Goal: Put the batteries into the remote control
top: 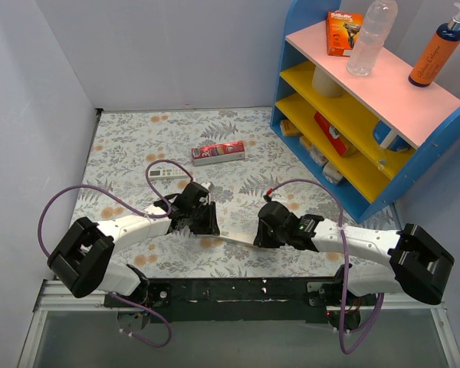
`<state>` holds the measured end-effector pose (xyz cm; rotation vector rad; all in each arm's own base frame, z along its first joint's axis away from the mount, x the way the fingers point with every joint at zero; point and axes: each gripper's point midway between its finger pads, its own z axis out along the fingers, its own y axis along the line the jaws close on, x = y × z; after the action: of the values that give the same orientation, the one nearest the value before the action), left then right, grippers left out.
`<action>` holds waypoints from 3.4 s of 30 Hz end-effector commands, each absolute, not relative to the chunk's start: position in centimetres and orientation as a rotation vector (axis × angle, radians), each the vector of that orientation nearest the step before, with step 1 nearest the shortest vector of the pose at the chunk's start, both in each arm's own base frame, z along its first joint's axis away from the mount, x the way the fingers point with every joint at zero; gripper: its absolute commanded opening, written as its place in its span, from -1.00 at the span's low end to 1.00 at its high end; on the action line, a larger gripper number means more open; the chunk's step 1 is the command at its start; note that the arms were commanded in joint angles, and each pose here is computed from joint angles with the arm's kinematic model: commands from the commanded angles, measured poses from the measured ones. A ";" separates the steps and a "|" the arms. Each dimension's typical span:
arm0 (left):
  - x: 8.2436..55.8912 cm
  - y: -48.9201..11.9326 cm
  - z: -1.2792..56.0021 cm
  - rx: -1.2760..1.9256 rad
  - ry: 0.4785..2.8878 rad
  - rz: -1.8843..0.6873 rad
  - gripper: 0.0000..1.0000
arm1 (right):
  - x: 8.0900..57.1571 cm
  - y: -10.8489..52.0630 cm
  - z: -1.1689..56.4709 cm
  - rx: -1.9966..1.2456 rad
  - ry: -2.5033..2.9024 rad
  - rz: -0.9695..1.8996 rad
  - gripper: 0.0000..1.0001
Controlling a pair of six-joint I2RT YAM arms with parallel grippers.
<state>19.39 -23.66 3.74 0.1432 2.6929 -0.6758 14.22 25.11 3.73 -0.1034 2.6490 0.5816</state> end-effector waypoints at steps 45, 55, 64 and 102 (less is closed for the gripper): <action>18.1 -24.9 3.0 0.173 2.793 -0.788 -0.94 | 18.1 25.1 7.1 -0.593 2.587 0.271 0.18; 19.6 -24.7 4.4 0.153 2.720 -0.757 -0.32 | 17.8 26.5 8.7 -1.181 2.301 0.369 0.57; 22.8 -20.6 9.5 -0.023 2.469 -0.630 0.72 | 16.3 29.5 8.1 -1.456 2.159 0.551 0.57; 24.2 -8.3 23.4 -0.264 1.758 -0.321 0.96 | 32.8 13.4 2.5 -0.505 2.692 0.040 -0.08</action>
<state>23.90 -7.23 24.12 -0.3188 1.7198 -0.3079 31.26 14.95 2.09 -0.6274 2.6664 0.0501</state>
